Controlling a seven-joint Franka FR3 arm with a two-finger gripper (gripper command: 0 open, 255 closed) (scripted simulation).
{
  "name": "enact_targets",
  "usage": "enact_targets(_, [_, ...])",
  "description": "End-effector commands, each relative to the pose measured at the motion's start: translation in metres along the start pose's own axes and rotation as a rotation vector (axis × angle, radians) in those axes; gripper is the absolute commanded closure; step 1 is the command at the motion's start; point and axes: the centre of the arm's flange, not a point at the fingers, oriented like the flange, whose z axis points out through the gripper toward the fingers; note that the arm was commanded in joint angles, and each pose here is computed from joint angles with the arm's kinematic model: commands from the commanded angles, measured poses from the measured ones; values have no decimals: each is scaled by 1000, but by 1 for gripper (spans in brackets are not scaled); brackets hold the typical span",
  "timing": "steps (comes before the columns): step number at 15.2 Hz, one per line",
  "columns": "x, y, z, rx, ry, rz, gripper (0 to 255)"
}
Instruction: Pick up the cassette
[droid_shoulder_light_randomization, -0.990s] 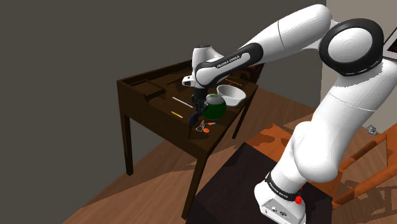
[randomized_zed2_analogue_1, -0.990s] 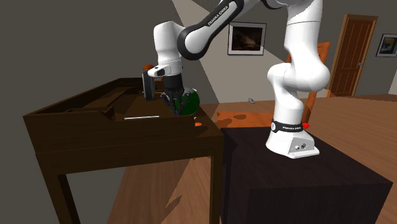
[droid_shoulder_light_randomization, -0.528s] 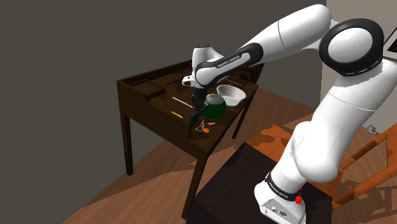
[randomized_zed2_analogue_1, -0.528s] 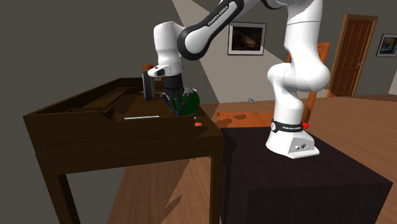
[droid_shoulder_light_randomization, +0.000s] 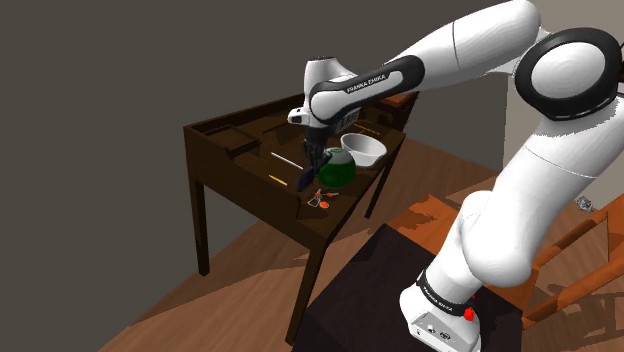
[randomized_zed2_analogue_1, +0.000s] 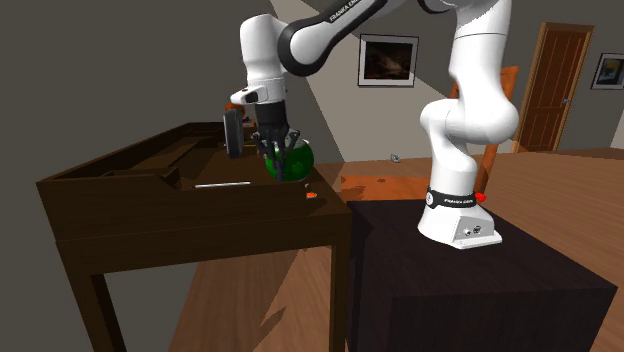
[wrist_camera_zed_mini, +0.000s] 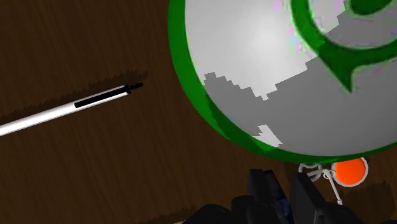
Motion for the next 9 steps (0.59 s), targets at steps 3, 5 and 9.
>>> enact_targets(3, [-2,-2,-21,0,0,0,255])
enact_targets(5, [-3,-3,-31,0,0,0,255])
enact_targets(9, [-5,-4,-42,0,0,0,255])
